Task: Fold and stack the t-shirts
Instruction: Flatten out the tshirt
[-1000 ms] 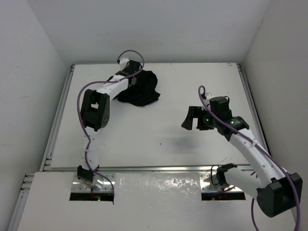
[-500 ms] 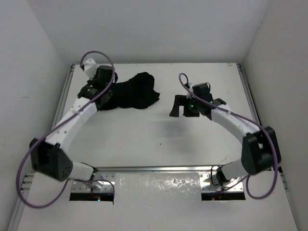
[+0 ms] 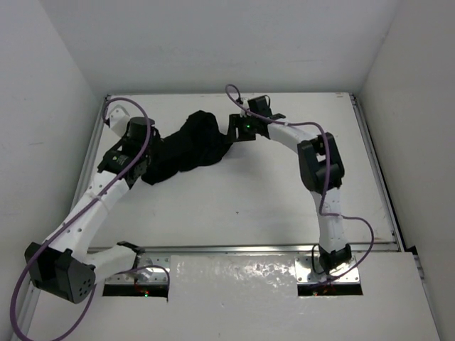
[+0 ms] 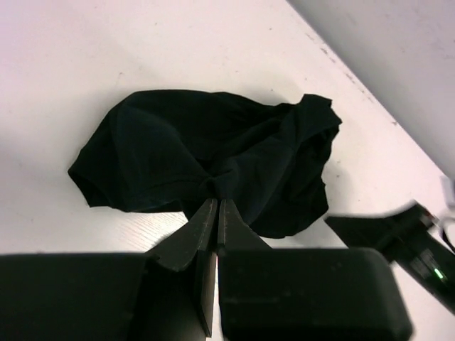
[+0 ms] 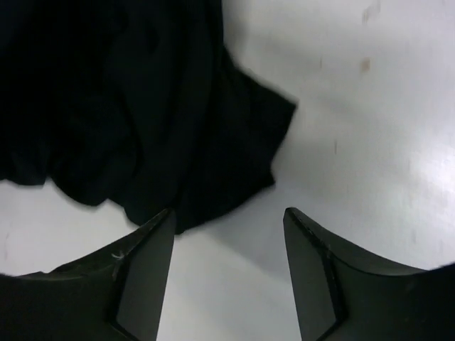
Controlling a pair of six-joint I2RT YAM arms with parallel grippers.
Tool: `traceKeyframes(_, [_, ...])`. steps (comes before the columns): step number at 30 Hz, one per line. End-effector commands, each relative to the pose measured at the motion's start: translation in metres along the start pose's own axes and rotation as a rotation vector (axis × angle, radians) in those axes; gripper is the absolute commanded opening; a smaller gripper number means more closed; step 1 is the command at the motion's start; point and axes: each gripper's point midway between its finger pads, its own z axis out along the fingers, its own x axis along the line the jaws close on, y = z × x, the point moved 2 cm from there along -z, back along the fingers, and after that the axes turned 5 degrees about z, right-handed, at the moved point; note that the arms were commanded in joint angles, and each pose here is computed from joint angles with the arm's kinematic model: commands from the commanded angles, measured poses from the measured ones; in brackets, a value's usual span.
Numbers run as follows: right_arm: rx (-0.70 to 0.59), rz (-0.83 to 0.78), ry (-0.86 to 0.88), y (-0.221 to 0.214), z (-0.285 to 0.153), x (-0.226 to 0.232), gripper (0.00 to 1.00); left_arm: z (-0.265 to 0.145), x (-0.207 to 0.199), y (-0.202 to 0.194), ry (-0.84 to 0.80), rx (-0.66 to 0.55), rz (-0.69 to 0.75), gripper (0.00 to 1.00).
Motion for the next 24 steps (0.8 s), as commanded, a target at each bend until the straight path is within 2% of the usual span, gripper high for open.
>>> traceKeyframes(1, [0.029,-0.027,0.056,0.01,0.03,0.003,0.62,-0.013,-0.015,0.023,-0.082,-0.038,-0.063,0.0])
traceKeyframes(2, [0.007,-0.033,0.07,0.024,0.034,0.007,0.56,-0.013,-0.014,0.021,-0.083,-0.033,-0.06,0.0])
traceKeyframes(5, [0.043,-0.029,0.074,0.024,0.054,0.007,0.38,-0.011,-0.016,0.021,-0.095,-0.03,-0.054,0.0])
traceKeyframes(8, [0.037,-0.051,0.044,0.026,0.055,0.005,0.04,-0.012,-0.021,0.025,-0.112,-0.034,-0.038,0.0])
traceKeyframes(9, [0.027,-0.058,0.03,0.029,0.05,0.006,0.0,-0.013,-0.023,0.027,-0.119,-0.036,-0.034,0.0])
traceKeyframes(13, [-0.109,-0.111,-0.067,0.056,-0.015,0.023,0.0,-0.026,-0.04,0.045,-0.201,-0.054,0.006,0.0])
traceKeyframes(14, [-0.17,-0.118,-0.12,0.065,-0.053,0.03,0.0,-0.036,-0.048,0.059,-0.24,-0.082,0.01,0.0])
traceKeyframes(17, [-0.222,-0.124,-0.235,0.049,-0.107,0.031,0.0,-0.072,-0.06,0.092,-0.339,-0.146,0.022,0.0])
traceKeyframes(18, [-0.325,-0.135,-0.229,0.061,-0.155,0.05,0.0,-0.093,-0.062,0.105,-0.406,-0.181,0.014,0.0])
traceKeyframes(20, [-0.327,-0.107,-0.252,0.031,-0.182,0.048,0.0,-0.124,-0.062,0.126,-0.476,-0.241,0.016,0.0])
traceKeyframes(21, [-0.404,-0.106,-0.244,0.031,-0.222,0.06,0.0,-0.144,-0.059,0.13,-0.526,-0.248,0.017,0.0])
traceKeyframes(24, [-0.406,-0.093,-0.281,-0.005,-0.26,0.061,0.0,-0.192,-0.055,0.14,-0.658,-0.262,0.018,0.0])
